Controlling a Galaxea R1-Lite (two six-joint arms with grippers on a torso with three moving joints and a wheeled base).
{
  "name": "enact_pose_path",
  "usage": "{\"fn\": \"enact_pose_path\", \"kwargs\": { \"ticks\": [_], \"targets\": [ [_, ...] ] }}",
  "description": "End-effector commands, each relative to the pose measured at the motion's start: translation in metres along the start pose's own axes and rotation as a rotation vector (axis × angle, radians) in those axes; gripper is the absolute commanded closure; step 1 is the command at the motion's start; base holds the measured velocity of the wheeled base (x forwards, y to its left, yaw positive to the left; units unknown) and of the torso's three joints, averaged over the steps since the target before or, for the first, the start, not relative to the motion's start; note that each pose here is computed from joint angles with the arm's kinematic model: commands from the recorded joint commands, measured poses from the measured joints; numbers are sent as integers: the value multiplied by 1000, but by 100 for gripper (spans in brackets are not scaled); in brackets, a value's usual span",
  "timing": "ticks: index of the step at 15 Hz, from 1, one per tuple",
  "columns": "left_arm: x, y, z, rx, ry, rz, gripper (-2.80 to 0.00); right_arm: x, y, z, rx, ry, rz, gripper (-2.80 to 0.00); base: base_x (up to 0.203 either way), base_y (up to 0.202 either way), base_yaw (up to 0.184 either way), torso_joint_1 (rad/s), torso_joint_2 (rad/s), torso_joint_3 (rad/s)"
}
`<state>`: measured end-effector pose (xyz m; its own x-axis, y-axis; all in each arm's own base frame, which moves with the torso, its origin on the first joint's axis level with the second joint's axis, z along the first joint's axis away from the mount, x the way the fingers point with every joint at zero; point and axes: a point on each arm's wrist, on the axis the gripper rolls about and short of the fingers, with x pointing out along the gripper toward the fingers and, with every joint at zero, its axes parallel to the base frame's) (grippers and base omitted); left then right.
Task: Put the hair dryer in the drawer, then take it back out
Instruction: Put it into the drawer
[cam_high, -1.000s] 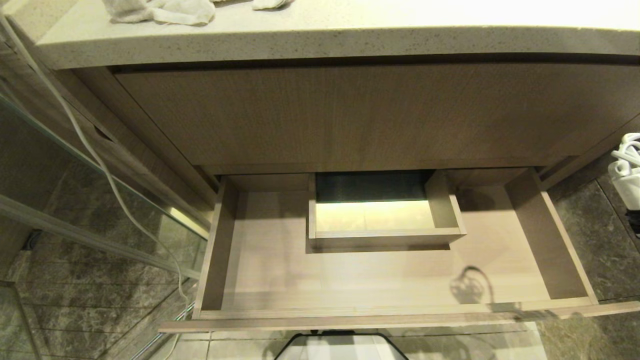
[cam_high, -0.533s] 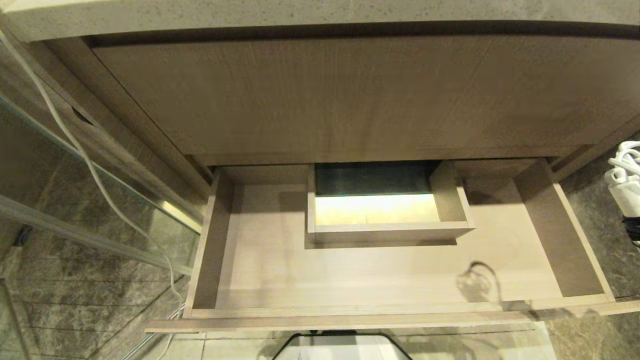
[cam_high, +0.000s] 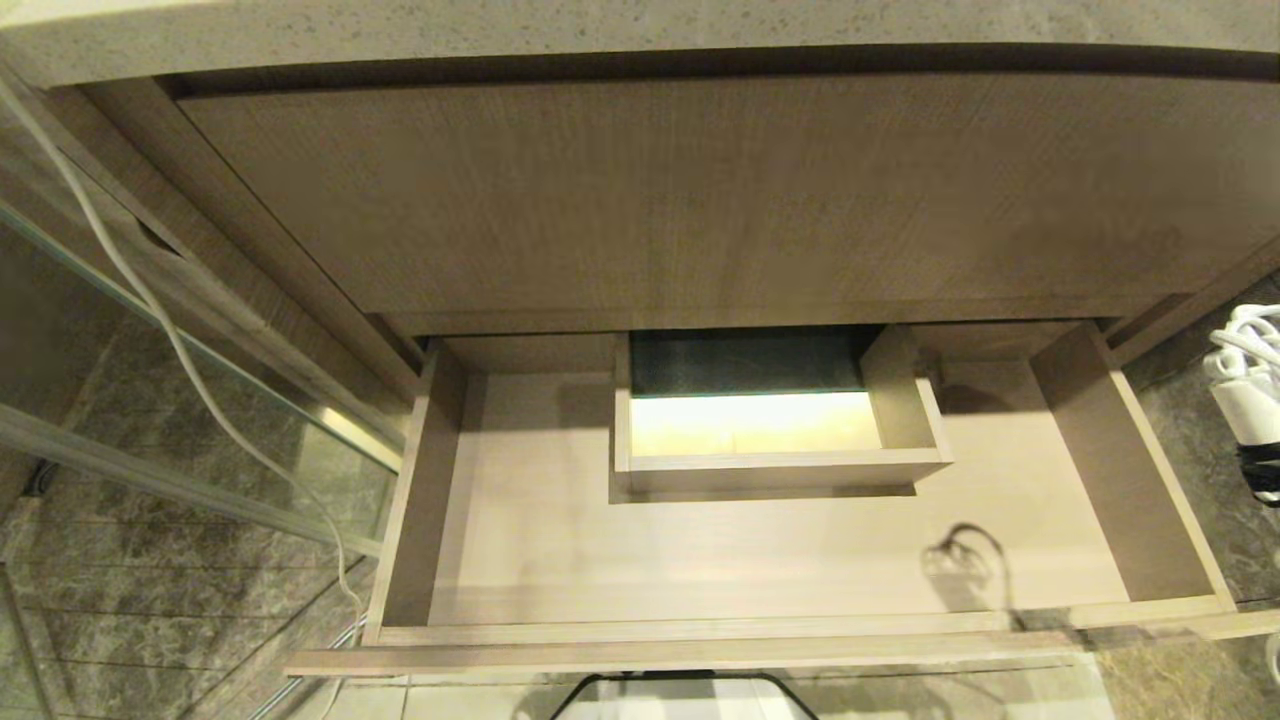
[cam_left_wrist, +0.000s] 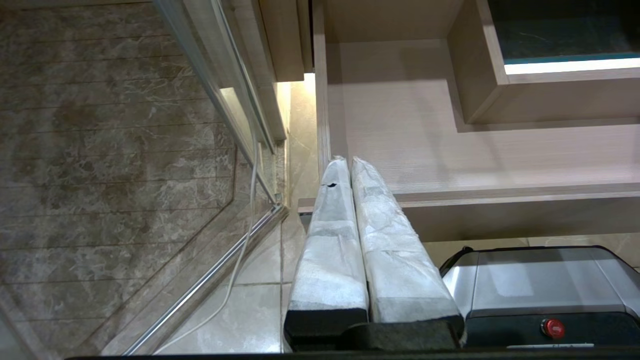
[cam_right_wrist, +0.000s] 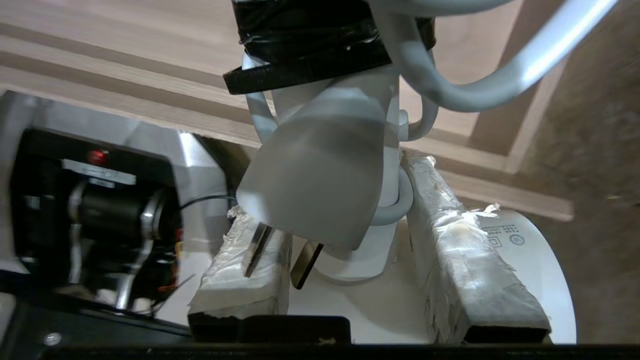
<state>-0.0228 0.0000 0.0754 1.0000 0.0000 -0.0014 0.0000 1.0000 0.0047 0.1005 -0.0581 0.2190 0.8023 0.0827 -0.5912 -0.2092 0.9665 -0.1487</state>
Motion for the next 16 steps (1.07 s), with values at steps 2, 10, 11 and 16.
{"fn": "enact_pose_path", "kwargs": {
  "ticks": [2,10,11,16],
  "targets": [
    [0,0,0,0,0,0,0,15,-11,-1,46,51,40,0,0,0,0,23,1,39],
    [0,0,0,0,2,0,0,57,-32,11,241,206,123,0,0,0,0,2,1,5],
    [0,0,0,0,0,0,0,62,-34,14,248,221,117,0,0,0,0,0,0,0],
    [0,0,0,0,2,0,0,112,-49,31,282,308,-14,0,0,0,0,0,0,0]
  ]
}}
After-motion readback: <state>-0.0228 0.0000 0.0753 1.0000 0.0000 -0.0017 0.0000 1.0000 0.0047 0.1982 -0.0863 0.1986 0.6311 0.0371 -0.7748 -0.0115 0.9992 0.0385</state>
